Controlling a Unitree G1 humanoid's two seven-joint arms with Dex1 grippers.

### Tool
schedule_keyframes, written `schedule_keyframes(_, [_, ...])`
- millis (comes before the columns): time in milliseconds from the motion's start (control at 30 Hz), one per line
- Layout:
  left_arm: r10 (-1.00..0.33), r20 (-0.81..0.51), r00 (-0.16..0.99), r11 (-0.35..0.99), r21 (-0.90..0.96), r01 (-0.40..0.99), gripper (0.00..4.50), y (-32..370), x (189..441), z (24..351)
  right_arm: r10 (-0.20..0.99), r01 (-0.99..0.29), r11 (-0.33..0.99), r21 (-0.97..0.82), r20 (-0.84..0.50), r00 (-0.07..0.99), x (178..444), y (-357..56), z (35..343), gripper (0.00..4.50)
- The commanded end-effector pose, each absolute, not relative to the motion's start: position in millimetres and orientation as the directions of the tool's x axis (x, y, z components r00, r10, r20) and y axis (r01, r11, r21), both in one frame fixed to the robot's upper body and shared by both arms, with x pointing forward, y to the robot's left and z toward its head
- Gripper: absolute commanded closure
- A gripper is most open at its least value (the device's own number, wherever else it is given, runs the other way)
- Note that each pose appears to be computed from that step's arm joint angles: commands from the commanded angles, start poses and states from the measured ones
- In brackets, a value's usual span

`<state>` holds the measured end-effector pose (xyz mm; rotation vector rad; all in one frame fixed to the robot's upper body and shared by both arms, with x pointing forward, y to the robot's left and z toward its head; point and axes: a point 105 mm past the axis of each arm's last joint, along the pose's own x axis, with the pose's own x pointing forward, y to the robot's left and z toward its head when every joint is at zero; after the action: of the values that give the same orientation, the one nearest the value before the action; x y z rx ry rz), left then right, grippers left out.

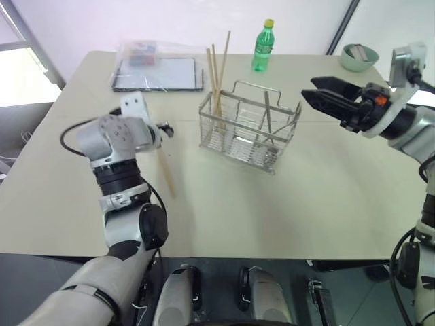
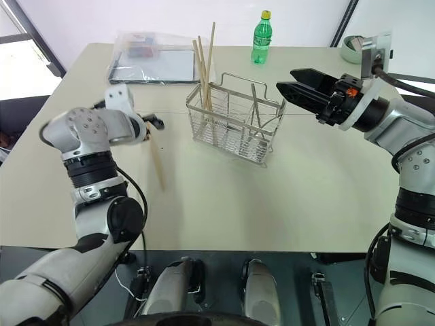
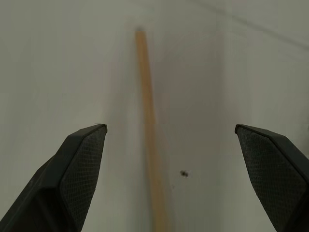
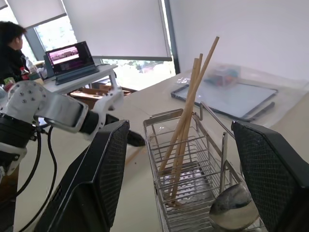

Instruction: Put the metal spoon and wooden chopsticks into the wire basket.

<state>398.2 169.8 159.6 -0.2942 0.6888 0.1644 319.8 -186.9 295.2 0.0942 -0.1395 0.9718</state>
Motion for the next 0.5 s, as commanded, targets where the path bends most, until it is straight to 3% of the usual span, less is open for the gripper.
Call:
schedule_keyframes(33, [0.08, -0.644, 0.761, 0.942, -0.2, -0.269, 0.03, 173, 401, 159, 0.821, -0.832, 0.554, -0.034, 0.187, 0.539, 314, -186, 307, 1.02])
schedule_keyframes(300, [0.081, -0.699, 0.711, 0.944, -0.174, -0.279, 0.03, 170, 407, 134, 0.823, -0.829, 0.558, -0.047, 0.162, 0.545, 307, -192, 302, 1.02])
schedule_keyframes(400, [0.079, -0.691, 0.718, 0.947, -0.174, -0.271, 0.87, 168, 411, 135, 0.82, -0.824, 0.564, -0.053, 0.157, 0.551, 305, -194, 300, 1.02])
schedule_keyframes(500, [0.076, -0.685, 0.725, 0.948, -0.175, -0.265, 2.4, 167, 414, 137, 0.82, -0.824, 0.564, -0.057, 0.155, 0.551, 304, -194, 299, 1.02])
